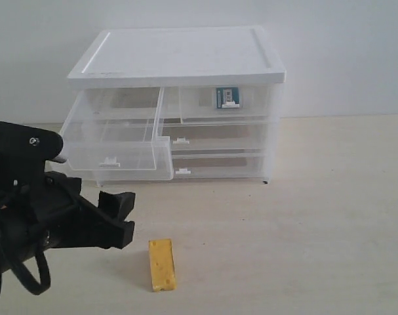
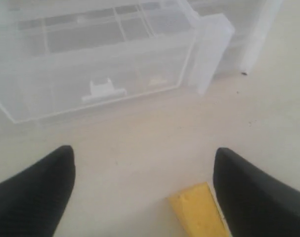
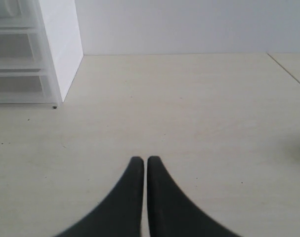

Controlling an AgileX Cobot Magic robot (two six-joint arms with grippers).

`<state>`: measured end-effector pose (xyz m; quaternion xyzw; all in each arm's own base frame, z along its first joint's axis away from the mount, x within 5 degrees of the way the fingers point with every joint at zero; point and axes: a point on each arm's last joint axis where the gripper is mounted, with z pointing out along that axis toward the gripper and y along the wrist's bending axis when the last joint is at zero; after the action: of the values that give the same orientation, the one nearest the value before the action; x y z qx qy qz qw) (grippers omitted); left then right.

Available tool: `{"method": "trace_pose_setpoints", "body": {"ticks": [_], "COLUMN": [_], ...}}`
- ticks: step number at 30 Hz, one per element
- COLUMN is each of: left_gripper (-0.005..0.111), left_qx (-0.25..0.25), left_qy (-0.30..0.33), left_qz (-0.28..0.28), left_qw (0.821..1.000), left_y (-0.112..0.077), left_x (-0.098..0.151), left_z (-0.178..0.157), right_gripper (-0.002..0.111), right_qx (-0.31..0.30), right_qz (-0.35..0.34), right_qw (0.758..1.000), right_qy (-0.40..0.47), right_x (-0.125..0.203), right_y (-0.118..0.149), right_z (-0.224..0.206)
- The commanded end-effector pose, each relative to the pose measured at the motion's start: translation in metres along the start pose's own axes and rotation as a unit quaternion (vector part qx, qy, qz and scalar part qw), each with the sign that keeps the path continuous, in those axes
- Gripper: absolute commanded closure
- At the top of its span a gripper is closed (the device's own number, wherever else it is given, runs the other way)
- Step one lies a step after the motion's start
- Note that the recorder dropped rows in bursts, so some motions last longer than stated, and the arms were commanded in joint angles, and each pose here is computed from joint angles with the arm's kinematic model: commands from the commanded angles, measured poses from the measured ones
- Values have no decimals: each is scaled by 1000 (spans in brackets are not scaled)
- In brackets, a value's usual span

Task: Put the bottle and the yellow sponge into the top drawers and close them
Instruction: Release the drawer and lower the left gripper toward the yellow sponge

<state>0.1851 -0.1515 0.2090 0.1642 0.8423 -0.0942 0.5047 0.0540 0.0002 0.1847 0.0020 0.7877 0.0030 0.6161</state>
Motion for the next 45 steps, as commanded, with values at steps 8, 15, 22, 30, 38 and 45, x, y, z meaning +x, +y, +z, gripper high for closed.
{"method": "trace_pose_setpoints", "body": {"ticks": [8,15,22,30,38,45], "left_gripper": [102,102,102,100,10,3], "left_qx": [155,244,420,277,243,202], "left_qy": [53,55,176,225,201,170], "left_qz": [124,191,266,95,61,25], "left_qw": [979,949,850,929,947,964], "left_y": [-26,-42,-58,-45,-41,-41], "left_x": [-3,-7,23,18,13,12], "left_z": [-16,-22,-48,-34,-28,-9], "right_gripper": [108,108,108,108,108,108], "right_qx": [0,0,0,0,0,0], "right_qz": [-3,-3,-3,-3,-3,-3], "right_qw": [1000,1000,1000,1000,1000,1000], "right_qy": [-5,-5,-5,-5,-5,-5], "right_x": [1,1,1,1,1,1], "right_y": [0,0,0,0,0,0], "right_z": [0,0,0,0,0,0]}}
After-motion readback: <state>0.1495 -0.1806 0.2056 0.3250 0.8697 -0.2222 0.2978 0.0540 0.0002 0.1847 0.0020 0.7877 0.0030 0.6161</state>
